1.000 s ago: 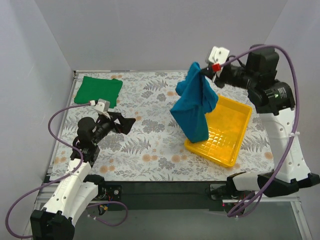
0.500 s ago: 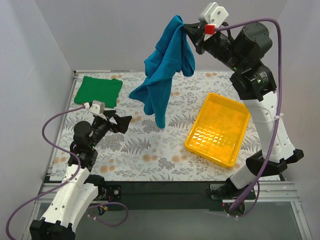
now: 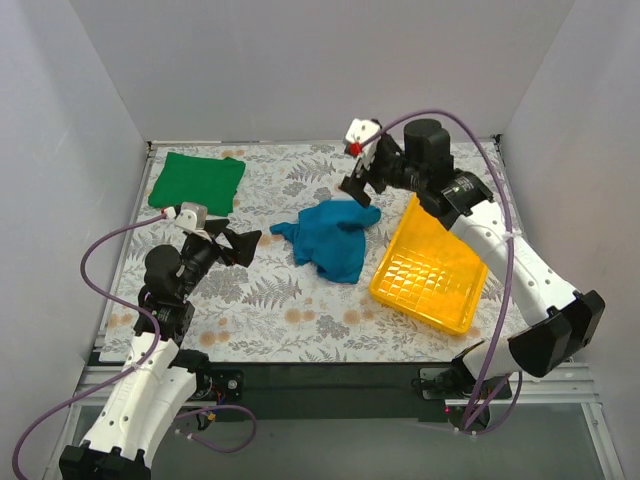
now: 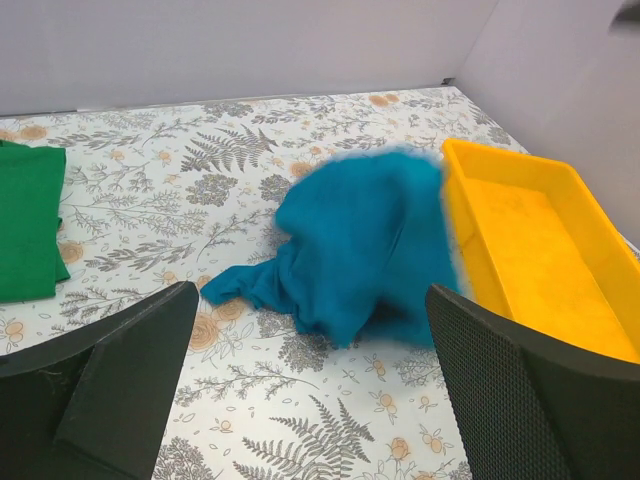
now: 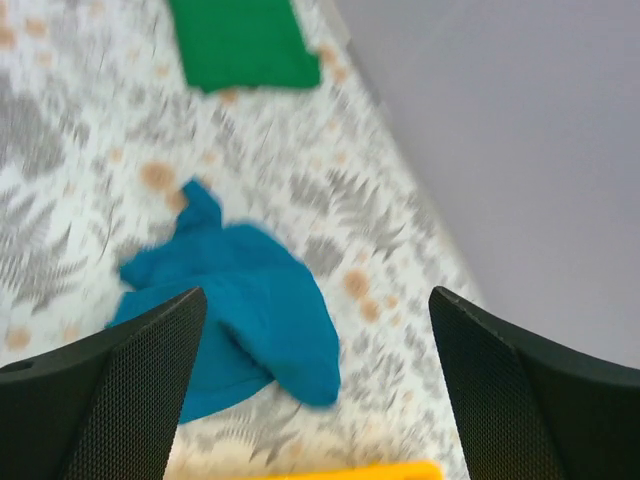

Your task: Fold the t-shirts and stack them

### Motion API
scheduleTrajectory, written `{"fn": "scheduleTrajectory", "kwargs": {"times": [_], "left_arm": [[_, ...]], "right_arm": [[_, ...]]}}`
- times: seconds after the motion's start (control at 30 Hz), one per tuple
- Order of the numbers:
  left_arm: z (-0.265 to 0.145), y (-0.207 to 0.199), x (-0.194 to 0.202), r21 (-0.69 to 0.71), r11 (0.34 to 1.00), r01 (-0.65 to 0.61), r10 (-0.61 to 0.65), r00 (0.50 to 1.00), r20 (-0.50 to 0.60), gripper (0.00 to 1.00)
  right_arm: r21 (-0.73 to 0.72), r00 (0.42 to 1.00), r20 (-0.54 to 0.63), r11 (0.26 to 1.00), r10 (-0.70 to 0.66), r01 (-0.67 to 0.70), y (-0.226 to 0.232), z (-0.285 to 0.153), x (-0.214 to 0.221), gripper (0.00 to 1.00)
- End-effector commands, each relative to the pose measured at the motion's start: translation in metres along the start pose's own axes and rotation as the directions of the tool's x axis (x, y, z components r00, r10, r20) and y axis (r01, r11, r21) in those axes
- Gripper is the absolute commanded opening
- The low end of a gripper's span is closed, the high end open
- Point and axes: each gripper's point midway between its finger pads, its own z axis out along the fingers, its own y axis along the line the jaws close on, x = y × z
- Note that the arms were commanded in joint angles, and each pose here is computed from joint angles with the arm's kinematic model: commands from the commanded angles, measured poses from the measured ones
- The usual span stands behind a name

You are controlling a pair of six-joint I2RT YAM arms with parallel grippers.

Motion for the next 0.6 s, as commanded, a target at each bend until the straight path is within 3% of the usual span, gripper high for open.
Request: {"fn": "scheduleTrajectory", "kwargs": {"times": [0.0,0.07,0.1,0.17,0.2,0.3,0.33,0.43,0.5,0.57], "left_arm": [[0.0,0.001,0.004,0.0,1.0,-0.011,0.011,1.0,-0.008,0.97],[0.0,-0.002,0.005,0.016,1.0,-0.01,0.01,1.0,-0.012,0.97],[0.0,-0.003,0.006,0.021,1.0,-0.007,0.007,1.0,-0.016,0.97],[0.002,-0.005,0.007,0.033,0.999,0.0,0.001,1.0,-0.025,0.97],[0.003,-0.005,0.009,0.038,0.999,0.002,-0.001,1.0,-0.031,0.97],[0.005,-0.006,0.012,0.05,0.999,0.015,-0.013,0.999,-0.045,0.97],[0.006,-0.007,0.012,0.054,0.998,0.019,-0.016,0.999,-0.048,0.97],[0.009,-0.008,0.016,0.065,0.997,0.031,-0.026,0.997,-0.068,0.97],[0.01,-0.008,0.018,0.068,0.997,0.039,-0.033,0.996,-0.077,0.97],[0.01,-0.01,0.019,0.074,0.996,0.044,-0.038,0.996,-0.079,0.97]], "right_arm": [[-0.042,0.994,-0.079,0.996,-0.08,0.077,0.022,-0.018,0.043,0.98],[-0.038,0.991,-0.122,0.998,-0.06,0.056,0.023,-0.036,0.066,0.98],[-0.037,0.983,-0.185,0.999,0.02,-0.027,0.022,-0.048,0.103,0.98],[0.022,0.957,-0.236,0.985,0.169,-0.169,0.023,-0.069,0.136,0.98],[0.067,0.909,-0.315,0.962,0.274,-0.266,0.028,-0.085,0.179,0.96],[0.165,0.812,-0.377,0.895,0.446,-0.415,0.044,-0.112,0.222,0.91],[0.246,0.746,-0.433,0.863,0.505,-0.441,0.054,-0.123,0.251,0.91],[0.476,0.633,-0.43,0.757,0.644,-0.447,0.055,-0.145,0.289,0.92],[0.563,0.615,-0.344,0.68,0.709,-0.469,0.048,-0.155,0.294,0.93],[0.564,0.619,-0.286,0.651,0.732,-0.508,0.045,-0.151,0.295,0.93]]}}
